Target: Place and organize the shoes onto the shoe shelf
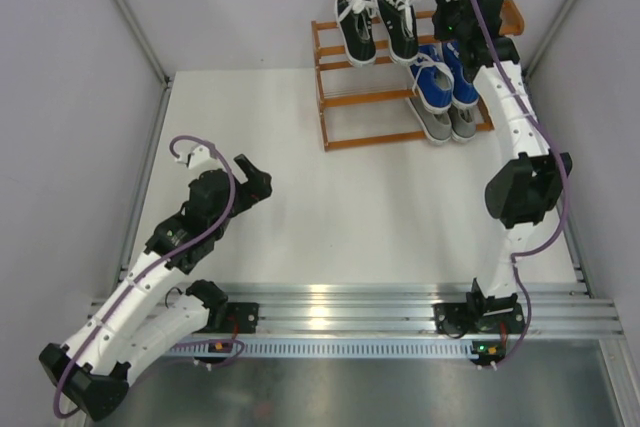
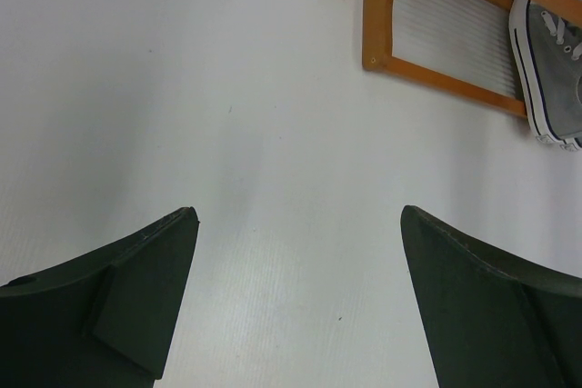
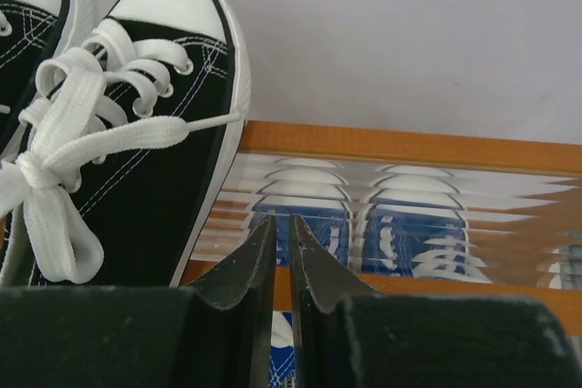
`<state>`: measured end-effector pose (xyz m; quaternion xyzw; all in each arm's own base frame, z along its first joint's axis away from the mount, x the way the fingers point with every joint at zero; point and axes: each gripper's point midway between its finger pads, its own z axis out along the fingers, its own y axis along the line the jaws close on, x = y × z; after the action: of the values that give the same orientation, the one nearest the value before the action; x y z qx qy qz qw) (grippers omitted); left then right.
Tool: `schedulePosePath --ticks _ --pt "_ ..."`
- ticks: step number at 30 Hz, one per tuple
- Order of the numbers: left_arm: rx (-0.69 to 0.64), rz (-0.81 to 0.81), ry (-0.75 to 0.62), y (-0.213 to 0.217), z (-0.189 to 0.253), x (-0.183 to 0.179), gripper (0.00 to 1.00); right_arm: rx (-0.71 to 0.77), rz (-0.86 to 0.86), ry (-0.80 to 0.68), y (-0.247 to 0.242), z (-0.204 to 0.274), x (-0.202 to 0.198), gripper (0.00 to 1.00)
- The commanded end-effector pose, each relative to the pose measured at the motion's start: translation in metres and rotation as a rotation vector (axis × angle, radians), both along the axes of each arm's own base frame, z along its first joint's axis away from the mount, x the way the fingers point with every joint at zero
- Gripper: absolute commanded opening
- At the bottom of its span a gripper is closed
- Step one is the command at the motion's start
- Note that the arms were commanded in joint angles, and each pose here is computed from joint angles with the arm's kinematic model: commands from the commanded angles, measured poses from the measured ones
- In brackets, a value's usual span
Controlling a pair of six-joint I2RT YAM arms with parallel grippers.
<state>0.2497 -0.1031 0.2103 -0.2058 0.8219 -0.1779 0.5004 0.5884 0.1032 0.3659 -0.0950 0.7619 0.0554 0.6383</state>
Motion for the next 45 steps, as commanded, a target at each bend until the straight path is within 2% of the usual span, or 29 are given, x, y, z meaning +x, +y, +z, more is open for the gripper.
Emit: schedulePosePath --ticks 1,14,32,39,45 --pt "-0.047 -0.01 -0.08 -0.006 0.029 0.008 0.98 -0.015 0.043 0.004 0.007 0.002 -0.006 0.1" --pt "-0.06 -0.011 -0.085 -0.006 0.03 0.006 0.98 0.029 0.172 0.085 0.044 -0.021 -0.01 0.1" --pt "-0.064 -0.011 -0.086 -0.005 0.029 0.005 0.98 0.061 0.255 0.081 0.079 -0.011 -0.021 0.11" --pt "-0.061 -0.009 -0.094 -0.004 0.032 0.005 0.98 0.044 0.223 0.076 0.073 -0.011 -0.018 0.13" --pt "-0.055 -0.004 -0.099 -0.003 0.033 0.005 0.98 0.024 0.157 0.023 0.04 0.014 -0.025 0.2"
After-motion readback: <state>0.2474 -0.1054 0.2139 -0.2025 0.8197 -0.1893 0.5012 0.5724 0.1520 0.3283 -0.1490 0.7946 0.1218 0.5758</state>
